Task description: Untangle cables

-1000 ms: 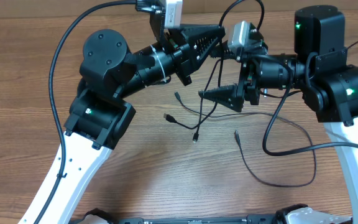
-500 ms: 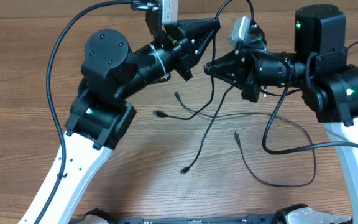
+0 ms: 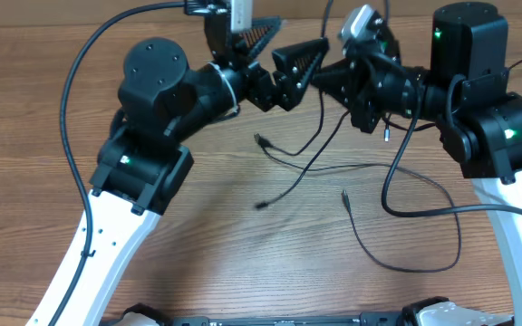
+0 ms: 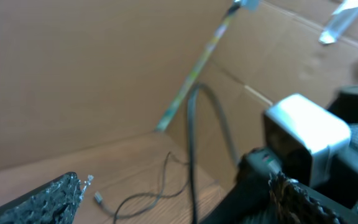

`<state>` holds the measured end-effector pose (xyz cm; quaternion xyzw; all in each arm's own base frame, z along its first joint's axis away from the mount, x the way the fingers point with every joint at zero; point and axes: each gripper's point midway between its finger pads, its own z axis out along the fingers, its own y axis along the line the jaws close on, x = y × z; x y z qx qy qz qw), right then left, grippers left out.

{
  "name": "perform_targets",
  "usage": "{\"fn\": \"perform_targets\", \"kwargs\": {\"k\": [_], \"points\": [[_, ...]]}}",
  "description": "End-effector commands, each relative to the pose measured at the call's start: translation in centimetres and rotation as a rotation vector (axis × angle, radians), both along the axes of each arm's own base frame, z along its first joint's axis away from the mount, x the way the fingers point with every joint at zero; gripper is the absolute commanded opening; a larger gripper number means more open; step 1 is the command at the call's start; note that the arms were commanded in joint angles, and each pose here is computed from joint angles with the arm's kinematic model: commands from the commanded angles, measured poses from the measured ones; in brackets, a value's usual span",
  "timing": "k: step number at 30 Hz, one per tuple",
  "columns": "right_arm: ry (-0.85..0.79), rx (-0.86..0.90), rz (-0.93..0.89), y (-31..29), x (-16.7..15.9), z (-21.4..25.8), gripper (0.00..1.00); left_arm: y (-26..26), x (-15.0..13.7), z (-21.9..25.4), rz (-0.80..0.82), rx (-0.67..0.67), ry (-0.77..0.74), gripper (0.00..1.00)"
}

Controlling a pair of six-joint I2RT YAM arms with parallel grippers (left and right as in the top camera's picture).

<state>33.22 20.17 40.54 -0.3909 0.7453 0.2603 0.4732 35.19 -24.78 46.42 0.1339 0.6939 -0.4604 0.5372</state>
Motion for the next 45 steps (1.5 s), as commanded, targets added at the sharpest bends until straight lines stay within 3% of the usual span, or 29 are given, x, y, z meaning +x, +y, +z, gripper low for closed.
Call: {"fn": "perform_targets", "kwargs": {"k": [1, 11, 18, 32, 35, 40, 45], "points": [[0.021, -0.003, -0.245, -2.6, 2.1, 0.5, 0.04, 1.8, 1.4, -1.0, 0.059, 0.036, 0.025, 1.0], [0.157, 0.123, -0.547, -8.5, 4.7, 0.3, 0.04, 4.2, 1.4, -8.4, 0.13, 0.271, 0.219, 1.0], [0.259, 0.103, -0.714, -14.6, 5.5, -2.2, 0.04, 5.4, 0.5, -13.4, 0.151, 0.386, 0.397, 1.0], [0.483, 0.045, -0.837, -19.3, 8.9, -10.0, 0.04, 4.5, 1.6, -26.7, 0.083, 0.58, 0.767, 1.0], [0.499, 0.035, -0.845, -19.5, 9.3, -10.7, 0.04, 3.9, 1.7, -28.1, 0.053, 0.59, 0.796, 1.0], [0.549, 0.03, -0.878, -21.0, 9.6, -12.3, 0.04, 2.4, 1.6, -27.3, -0.033, 0.582, 0.719, 1.0], [0.636, 0.047, -0.93, -23.7, 8.9, -14.1, 0.04, 3.0, 1.6, -26.8, 0.042, 0.652, 0.672, 1.0]]}}
